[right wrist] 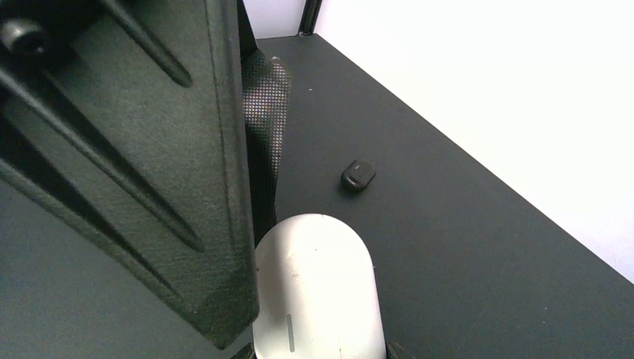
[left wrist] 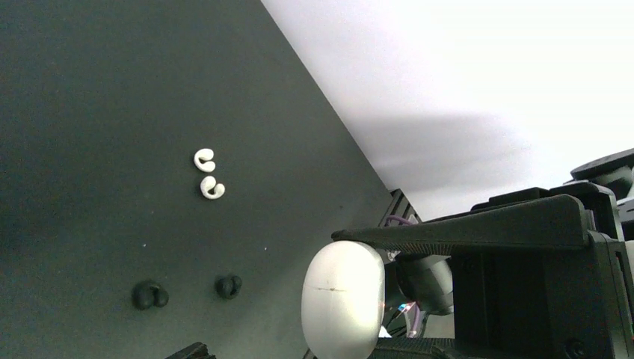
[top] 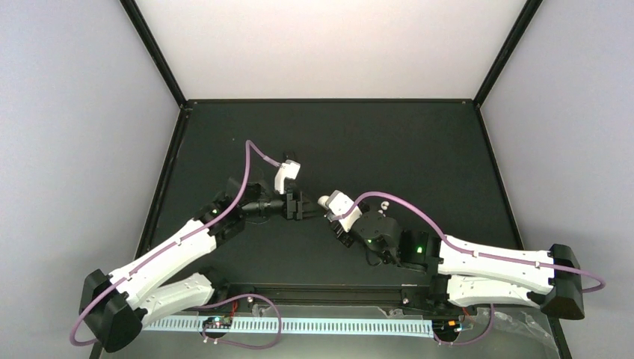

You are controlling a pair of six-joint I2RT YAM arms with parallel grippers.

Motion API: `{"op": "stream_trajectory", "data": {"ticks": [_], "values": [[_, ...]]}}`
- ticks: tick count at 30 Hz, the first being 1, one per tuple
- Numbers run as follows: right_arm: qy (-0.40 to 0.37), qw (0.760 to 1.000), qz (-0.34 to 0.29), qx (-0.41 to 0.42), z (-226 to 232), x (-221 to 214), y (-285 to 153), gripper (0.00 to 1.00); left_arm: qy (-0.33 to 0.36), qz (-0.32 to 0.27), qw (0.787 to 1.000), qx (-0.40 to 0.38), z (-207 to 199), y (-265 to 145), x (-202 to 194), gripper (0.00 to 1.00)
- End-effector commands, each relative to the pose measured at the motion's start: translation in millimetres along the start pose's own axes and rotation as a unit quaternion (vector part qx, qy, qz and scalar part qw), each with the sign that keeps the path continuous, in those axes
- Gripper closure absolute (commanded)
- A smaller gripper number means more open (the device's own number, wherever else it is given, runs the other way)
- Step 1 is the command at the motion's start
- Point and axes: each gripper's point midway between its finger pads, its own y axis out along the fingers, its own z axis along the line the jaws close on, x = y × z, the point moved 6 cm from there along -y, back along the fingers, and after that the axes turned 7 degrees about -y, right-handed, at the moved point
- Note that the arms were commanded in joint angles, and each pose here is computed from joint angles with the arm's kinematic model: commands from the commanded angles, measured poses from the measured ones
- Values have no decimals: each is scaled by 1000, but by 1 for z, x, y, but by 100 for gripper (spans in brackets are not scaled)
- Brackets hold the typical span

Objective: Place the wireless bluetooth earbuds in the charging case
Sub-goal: Pick up the charging case at the center of the board.

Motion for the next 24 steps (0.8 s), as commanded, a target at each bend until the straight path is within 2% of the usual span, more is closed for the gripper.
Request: {"op": "stream_trajectory", "data": {"ticks": [1, 6, 12, 24], "values": [[5, 1000, -23, -14, -4, 7, -5, 61, 10, -6, 999, -41, -21, 1, 10, 24], [6, 1000, -26, -10, -2, 9, -5, 61, 13, -3, 999, -49, -23, 5, 11, 36], [6, 999, -31, -6, 1, 11, -3, 61, 11, 1, 999, -51, -22, 10, 10, 45], [7, 999, -40, -5, 2, 14, 0, 61, 0, 11, 998, -67, -24, 16, 4, 55]]}}
